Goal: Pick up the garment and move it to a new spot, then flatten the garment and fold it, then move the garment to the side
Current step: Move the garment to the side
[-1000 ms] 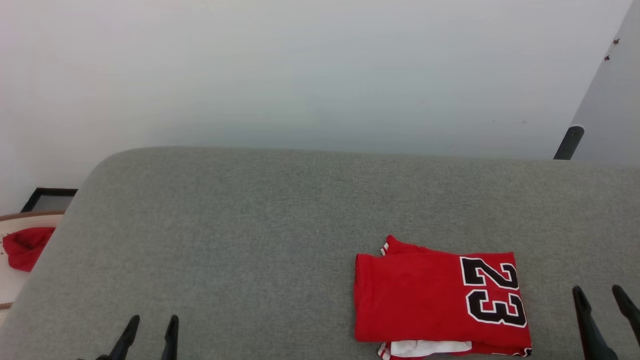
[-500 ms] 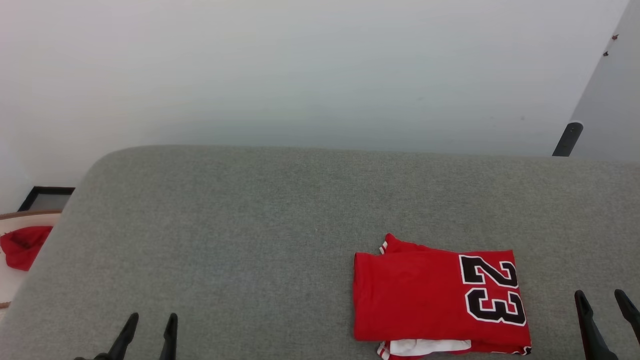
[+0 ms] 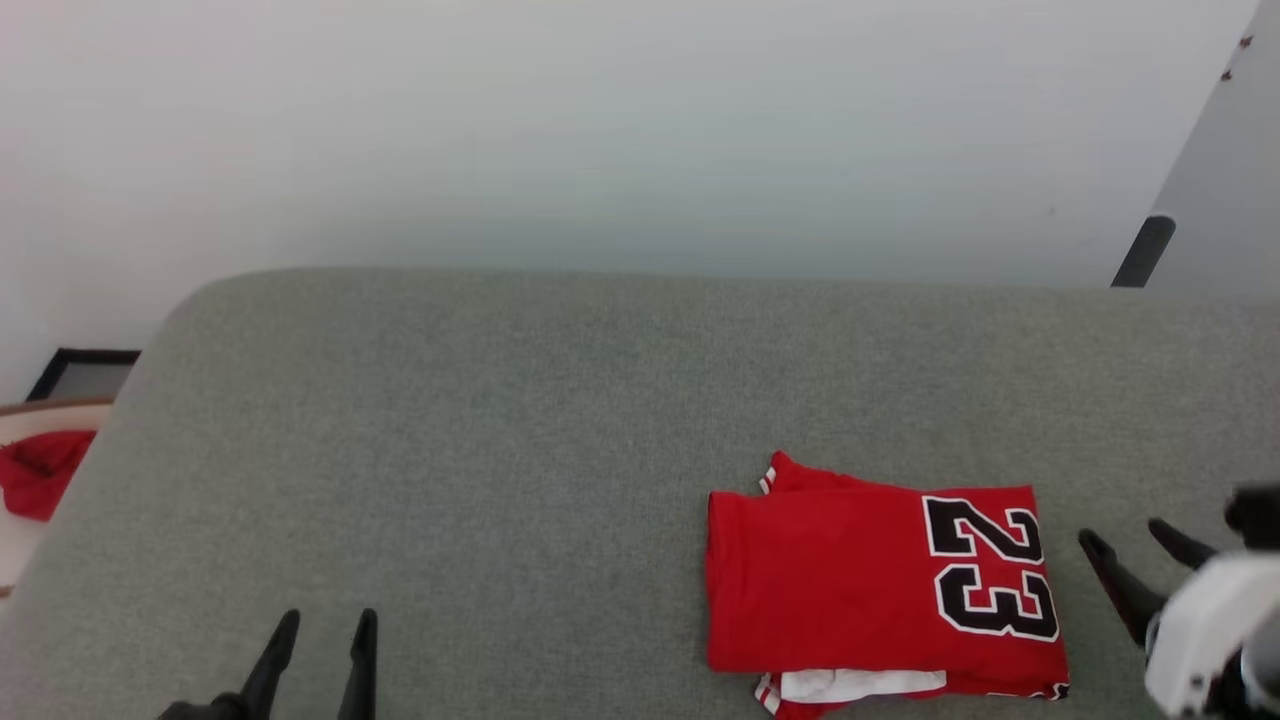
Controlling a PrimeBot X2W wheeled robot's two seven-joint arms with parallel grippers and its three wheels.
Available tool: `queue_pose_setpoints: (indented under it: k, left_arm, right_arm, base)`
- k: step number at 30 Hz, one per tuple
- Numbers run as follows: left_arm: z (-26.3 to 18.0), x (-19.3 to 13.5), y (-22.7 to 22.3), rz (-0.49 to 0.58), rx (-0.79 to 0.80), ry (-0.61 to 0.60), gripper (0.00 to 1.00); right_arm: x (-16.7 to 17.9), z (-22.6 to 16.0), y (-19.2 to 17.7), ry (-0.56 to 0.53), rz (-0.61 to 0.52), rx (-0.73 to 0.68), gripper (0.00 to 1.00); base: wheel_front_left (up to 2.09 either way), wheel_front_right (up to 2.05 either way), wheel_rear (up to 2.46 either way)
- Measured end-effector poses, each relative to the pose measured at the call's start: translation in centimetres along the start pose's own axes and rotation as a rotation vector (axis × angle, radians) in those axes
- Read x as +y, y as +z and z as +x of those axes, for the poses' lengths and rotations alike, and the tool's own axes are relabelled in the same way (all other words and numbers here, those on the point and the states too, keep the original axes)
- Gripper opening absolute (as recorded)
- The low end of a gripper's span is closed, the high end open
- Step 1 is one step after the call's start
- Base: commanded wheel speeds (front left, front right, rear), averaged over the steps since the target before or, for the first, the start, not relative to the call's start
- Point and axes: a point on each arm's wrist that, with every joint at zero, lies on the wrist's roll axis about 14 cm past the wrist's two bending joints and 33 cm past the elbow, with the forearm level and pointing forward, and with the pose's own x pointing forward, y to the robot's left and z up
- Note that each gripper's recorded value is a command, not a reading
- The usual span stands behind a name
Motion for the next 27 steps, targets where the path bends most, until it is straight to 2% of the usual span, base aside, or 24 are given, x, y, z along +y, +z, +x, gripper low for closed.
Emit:
queue_pose_setpoints:
  k: [5, 11, 16, 20, 21, 22, 23, 27]
  left_arm:
    - [1.4, -0.4, -0.5, -0.021, 0.008, 0.004, 1.0]
    - [3.4, -1.1, -1.7, -0.031, 0.038, -0.005, 1.0]
    - [4.6, -0.9, -2.3, -0.035, 0.05, 0.008, 1.0]
    - [5.3, -0.9, -3.0, -0.037, 0.065, 0.015, 1.0]
    - [5.4, -0.9, -3.1, -0.04, 0.07, 0.017, 1.0]
    - [5.4, -0.9, -3.3, -0.041, 0.074, 0.017, 1.0]
    - [5.4, -0.9, -3.4, -0.041, 0.077, 0.022, 1.0]
    - [5.4, -0.8, -3.9, -0.042, 0.088, 0.028, 1.0]
  right_arm:
    - [0.6, 2.6, -1.7, 0.069, 0.069, 0.283, 1.0]
    - [0.3, 3.9, -5.6, 0.112, 0.067, 0.601, 1.0]
    - [0.7, 4.4, -8.7, 0.144, 0.061, 0.769, 1.0]
    - [0.6, 5.2, -9.6, 0.156, 0.048, 0.809, 1.0]
    - [0.7, 5.4, -9.7, 0.161, 0.05, 0.81, 0.49]
    - [0.8, 5.6, -9.8, 0.166, 0.052, 0.81, 0.2]
    - [0.8, 5.8, -9.8, 0.169, 0.053, 0.807, 0.0]
    - [1.3, 6.5, -9.5, 0.188, 0.08, 0.769, 0.0]
  base:
    - [0.0, 0.0, 0.0]
    - [0.0, 0.0, 0.0]
    - [0.0, 0.0, 0.0]
    - [0.0, 0.0, 0.0]
    - [0.0, 0.0, 0.0]
    - [0.0, 0.0, 0.0]
    - [0.0, 0.0, 0.0]
    - [0.0, 0.0, 0.0]
